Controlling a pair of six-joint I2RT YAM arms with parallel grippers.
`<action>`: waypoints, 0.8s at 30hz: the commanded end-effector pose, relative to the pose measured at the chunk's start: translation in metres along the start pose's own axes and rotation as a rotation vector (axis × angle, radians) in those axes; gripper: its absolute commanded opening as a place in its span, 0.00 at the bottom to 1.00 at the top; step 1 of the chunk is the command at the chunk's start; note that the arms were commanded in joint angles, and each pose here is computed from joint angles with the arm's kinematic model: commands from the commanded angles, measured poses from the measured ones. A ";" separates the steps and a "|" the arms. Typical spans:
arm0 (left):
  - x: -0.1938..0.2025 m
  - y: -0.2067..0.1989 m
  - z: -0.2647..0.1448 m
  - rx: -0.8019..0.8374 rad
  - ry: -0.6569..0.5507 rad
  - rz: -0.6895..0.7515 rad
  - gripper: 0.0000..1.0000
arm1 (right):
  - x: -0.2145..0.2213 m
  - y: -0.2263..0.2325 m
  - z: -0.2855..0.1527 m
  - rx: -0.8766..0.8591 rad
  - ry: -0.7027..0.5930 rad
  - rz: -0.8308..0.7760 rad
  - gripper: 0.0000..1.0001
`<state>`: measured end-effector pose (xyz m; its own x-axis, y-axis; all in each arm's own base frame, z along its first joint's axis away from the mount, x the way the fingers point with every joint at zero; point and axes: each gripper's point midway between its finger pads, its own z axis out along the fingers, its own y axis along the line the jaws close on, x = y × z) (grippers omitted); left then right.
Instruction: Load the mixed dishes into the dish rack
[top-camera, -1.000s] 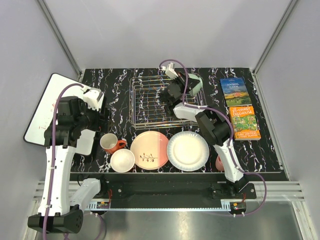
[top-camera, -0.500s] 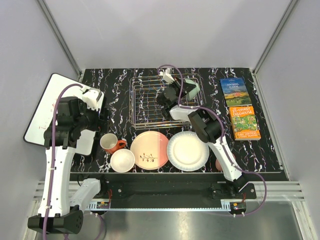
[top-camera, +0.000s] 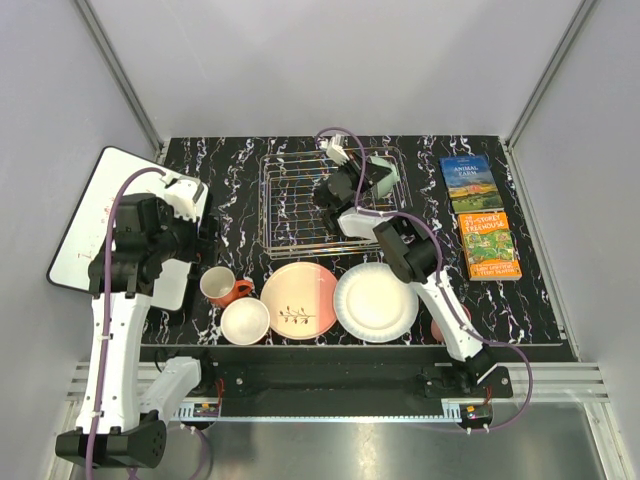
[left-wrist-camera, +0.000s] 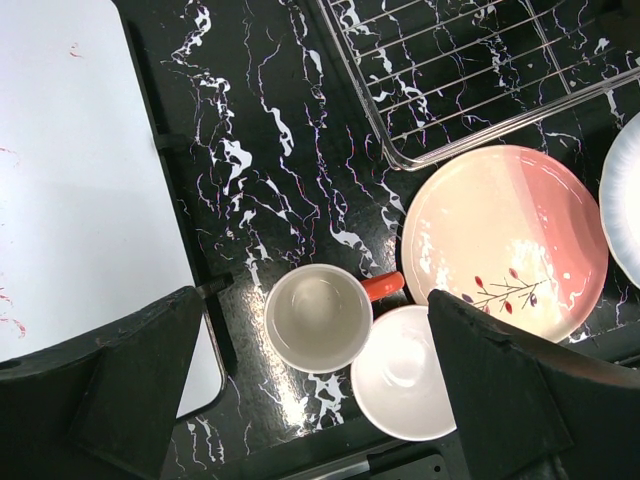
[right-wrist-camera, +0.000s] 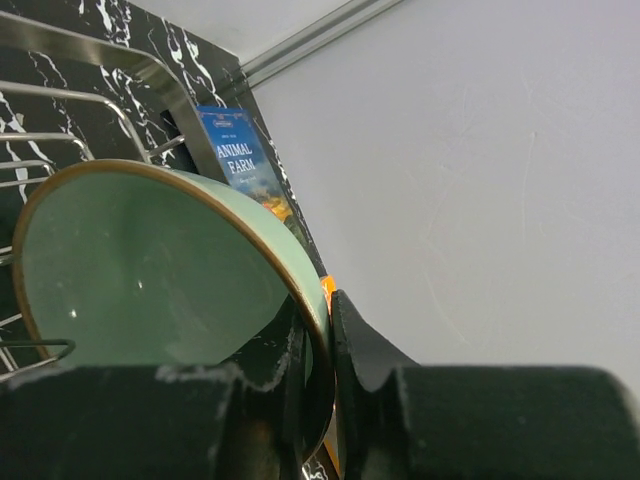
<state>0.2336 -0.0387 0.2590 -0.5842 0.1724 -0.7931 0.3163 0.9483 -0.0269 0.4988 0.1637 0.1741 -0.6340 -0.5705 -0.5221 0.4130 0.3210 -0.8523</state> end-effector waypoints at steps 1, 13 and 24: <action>-0.014 0.004 -0.004 -0.027 -0.061 0.026 0.99 | 0.001 -0.016 0.000 0.010 0.072 0.275 0.17; -0.014 0.001 -0.008 -0.017 -0.078 0.043 0.99 | 0.012 -0.001 -0.004 -0.020 0.173 0.251 0.50; -0.012 0.002 -0.009 -0.027 -0.079 0.044 0.99 | -0.009 -0.041 -0.009 -0.044 0.182 0.317 0.91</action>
<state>0.2287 -0.0383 0.2669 -0.5503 0.1824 -0.8148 0.3224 0.9466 -0.0059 0.5149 0.1726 0.1838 -0.6672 -0.5810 -0.4662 0.3768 0.2766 -0.8840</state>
